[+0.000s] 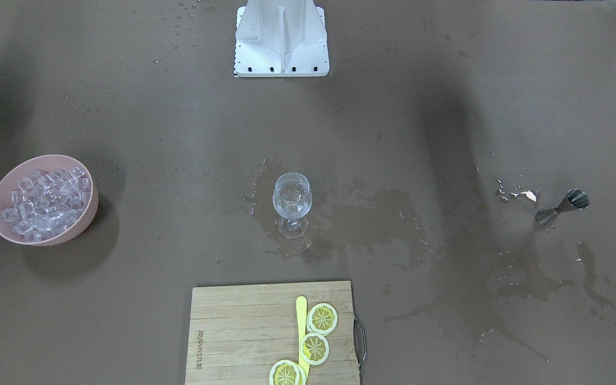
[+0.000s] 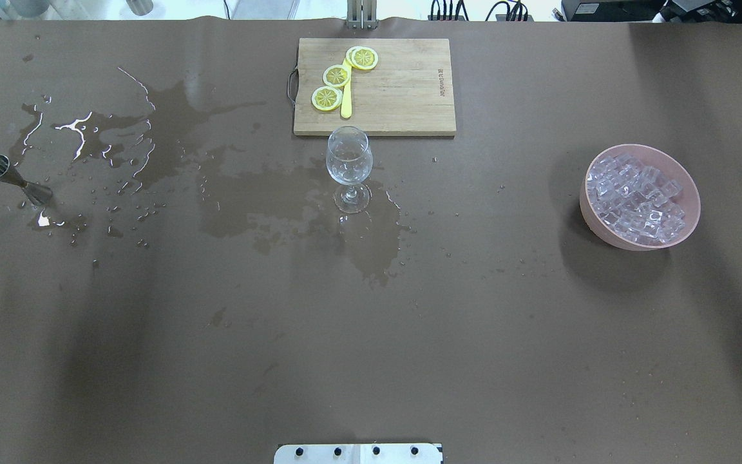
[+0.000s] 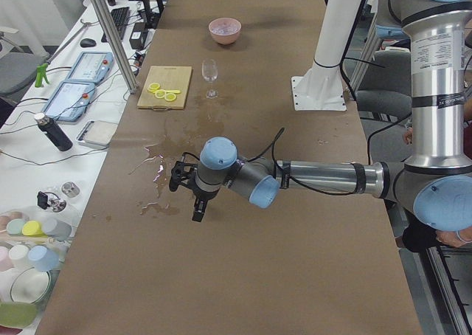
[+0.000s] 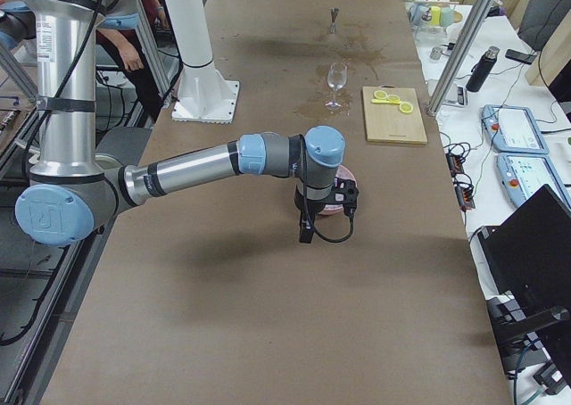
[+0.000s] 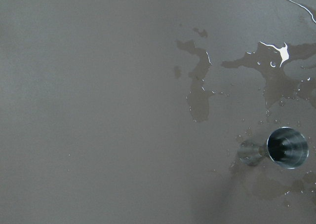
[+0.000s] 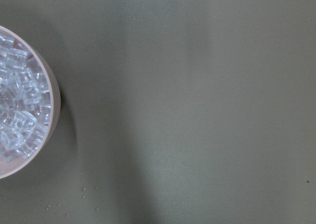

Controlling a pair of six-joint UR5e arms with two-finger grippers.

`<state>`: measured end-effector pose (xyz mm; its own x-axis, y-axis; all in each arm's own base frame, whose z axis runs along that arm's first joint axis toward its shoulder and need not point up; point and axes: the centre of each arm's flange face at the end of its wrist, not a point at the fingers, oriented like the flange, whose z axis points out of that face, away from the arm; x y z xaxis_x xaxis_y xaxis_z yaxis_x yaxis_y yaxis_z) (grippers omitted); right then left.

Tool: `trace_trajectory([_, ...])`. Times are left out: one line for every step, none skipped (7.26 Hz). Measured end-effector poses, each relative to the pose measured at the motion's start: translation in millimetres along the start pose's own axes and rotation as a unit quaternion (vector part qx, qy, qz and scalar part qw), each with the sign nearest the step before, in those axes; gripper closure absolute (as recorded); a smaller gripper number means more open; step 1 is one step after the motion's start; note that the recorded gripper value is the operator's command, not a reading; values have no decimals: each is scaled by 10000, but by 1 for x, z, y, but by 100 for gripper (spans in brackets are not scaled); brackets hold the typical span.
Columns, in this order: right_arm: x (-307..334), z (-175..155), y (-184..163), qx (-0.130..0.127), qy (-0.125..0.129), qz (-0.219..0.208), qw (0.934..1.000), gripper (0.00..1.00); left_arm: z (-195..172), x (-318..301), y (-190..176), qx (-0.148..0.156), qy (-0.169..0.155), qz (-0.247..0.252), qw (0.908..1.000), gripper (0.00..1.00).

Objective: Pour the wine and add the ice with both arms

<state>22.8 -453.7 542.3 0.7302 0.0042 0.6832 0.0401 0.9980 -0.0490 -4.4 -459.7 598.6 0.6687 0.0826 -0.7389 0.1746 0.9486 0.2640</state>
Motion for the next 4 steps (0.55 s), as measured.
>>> trace_trajectory([-5,-2,-4,49,-9,-73,10000,0,8,9,10,92,101,-134,9998,3])
trace_trajectory([-10,-5,-8,99,-2,-130,9999,0,16,19,17,175,177,-246,9994,3])
trace_trajectory([-17,-8,-12,132,-7,-80,9999,0,23,29,21,235,230,-326,9989,3])
trace_trajectory([-28,-8,-16,161,-34,81,9998,0,29,35,24,306,284,-368,9984,3])
